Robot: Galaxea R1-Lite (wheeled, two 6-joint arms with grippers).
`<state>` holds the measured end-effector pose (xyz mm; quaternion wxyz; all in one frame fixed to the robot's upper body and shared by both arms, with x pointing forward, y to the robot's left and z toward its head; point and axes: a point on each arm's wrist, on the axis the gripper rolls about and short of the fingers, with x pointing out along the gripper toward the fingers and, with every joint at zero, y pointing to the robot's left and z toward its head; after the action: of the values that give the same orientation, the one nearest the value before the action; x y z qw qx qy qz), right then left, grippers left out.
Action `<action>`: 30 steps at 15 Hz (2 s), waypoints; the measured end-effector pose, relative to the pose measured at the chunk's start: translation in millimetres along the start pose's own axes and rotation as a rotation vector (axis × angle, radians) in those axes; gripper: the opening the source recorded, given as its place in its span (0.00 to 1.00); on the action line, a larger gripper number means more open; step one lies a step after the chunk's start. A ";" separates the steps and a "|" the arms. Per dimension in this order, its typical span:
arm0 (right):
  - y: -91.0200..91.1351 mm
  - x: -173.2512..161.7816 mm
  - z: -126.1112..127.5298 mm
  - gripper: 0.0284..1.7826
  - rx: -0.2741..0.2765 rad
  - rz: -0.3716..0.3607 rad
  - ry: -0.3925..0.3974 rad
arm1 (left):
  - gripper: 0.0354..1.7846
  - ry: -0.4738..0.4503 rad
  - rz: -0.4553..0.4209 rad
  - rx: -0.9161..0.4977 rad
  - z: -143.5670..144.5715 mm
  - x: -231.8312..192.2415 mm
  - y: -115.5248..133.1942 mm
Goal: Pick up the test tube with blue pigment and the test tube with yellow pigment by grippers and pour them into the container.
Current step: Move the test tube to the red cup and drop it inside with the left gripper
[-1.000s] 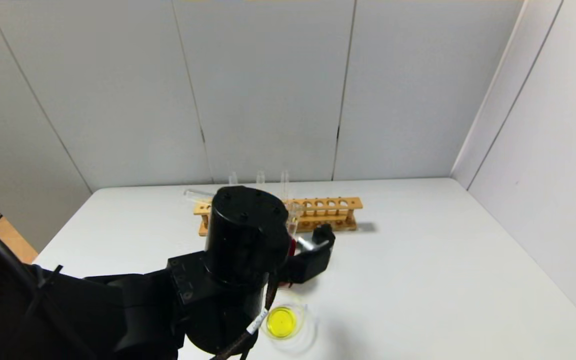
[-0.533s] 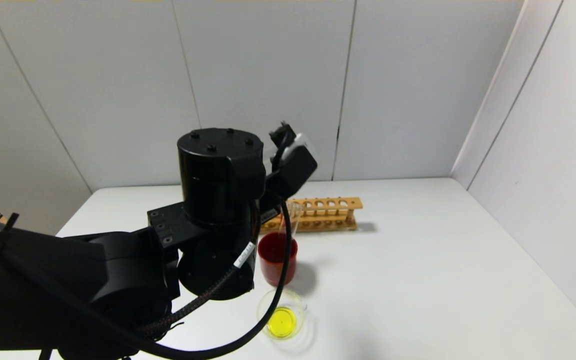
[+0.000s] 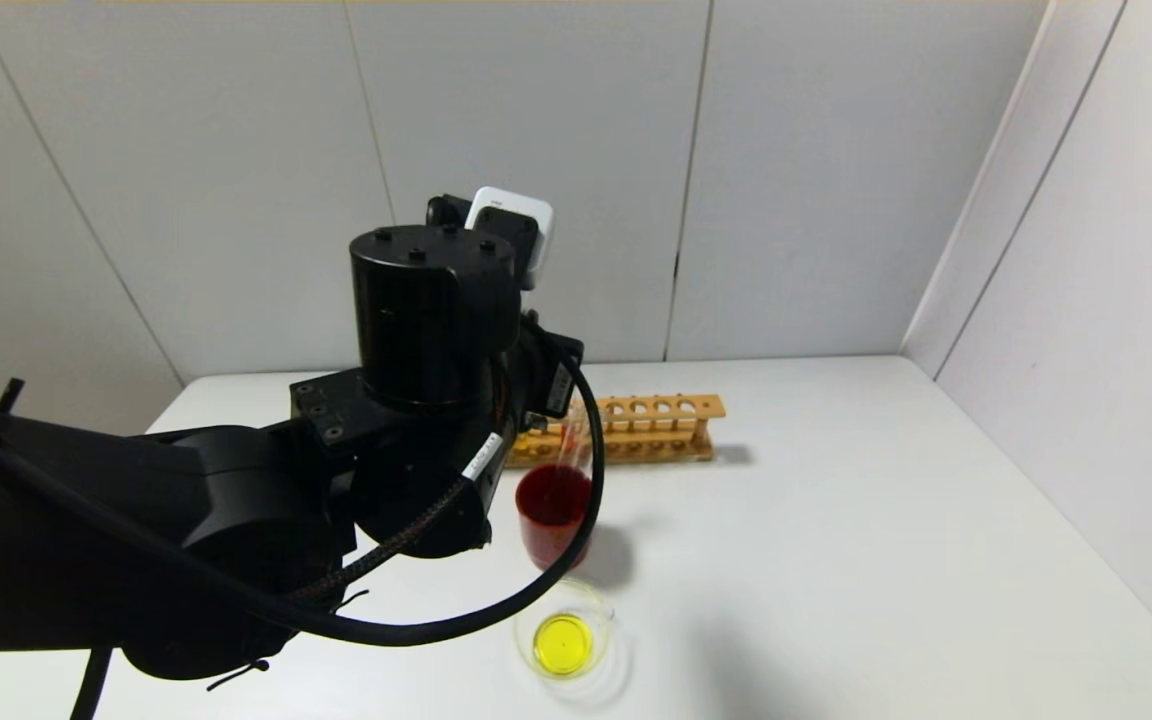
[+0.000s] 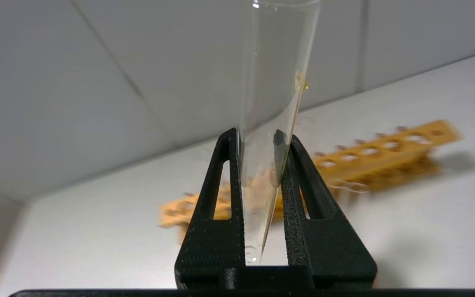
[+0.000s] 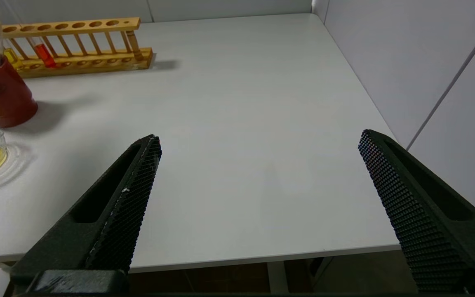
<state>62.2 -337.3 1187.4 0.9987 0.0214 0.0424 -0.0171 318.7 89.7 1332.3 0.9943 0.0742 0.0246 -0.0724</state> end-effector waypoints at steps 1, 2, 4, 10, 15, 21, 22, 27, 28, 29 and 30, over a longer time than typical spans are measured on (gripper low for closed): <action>0.0 0.0 0.0 0.98 0.000 0.000 0.000 | 0.16 0.026 -0.030 -0.068 -3.7 0.2 -0.9; 0.0 0.0 0.0 0.98 0.000 0.000 0.000 | 0.16 0.040 -0.061 -0.126 -5.9 0.0 -1.8; 0.0 0.0 0.0 0.98 0.000 0.000 0.000 | 0.16 0.056 -0.112 -0.204 -10.8 -1.0 -3.1; 0.0 0.0 0.1 0.98 0.000 0.000 0.000 | 0.16 0.103 -0.112 -0.277 -39.6 8.9 -8.6; 0.0 0.0 0.1 0.98 0.000 0.000 0.000 | 0.16 0.121 -0.117 -0.278 -59.2 30.9 -5.9; 0.0 0.0 0.0 0.98 0.000 0.000 0.000 | 0.16 0.153 -0.120 -0.260 -82.6 53.6 -7.5; 0.0 0.0 0.0 0.98 0.000 0.000 0.000 | 0.16 0.165 -0.114 -0.253 -87.6 56.8 -8.0; 0.0 0.0 0.0 0.98 0.000 0.000 0.000 | 0.16 0.200 -0.104 -0.232 -104.1 67.1 -12.9; 0.0 0.0 0.0 0.98 0.000 0.000 0.000 | 0.16 0.205 -0.104 -0.229 -106.0 68.0 -13.4; 0.0 0.0 0.0 0.98 0.000 0.000 0.000 | 0.16 0.210 -0.108 -0.226 -108.3 68.7 -14.6; 0.0 0.0 0.0 0.98 0.000 0.000 0.000 | 0.16 0.217 -0.113 -0.225 -110.6 69.4 -15.6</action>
<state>62.2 -337.3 1187.4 0.9987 0.0214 0.0422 -0.0171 380.7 81.5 1216.6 0.9822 -0.0315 0.1439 -0.1165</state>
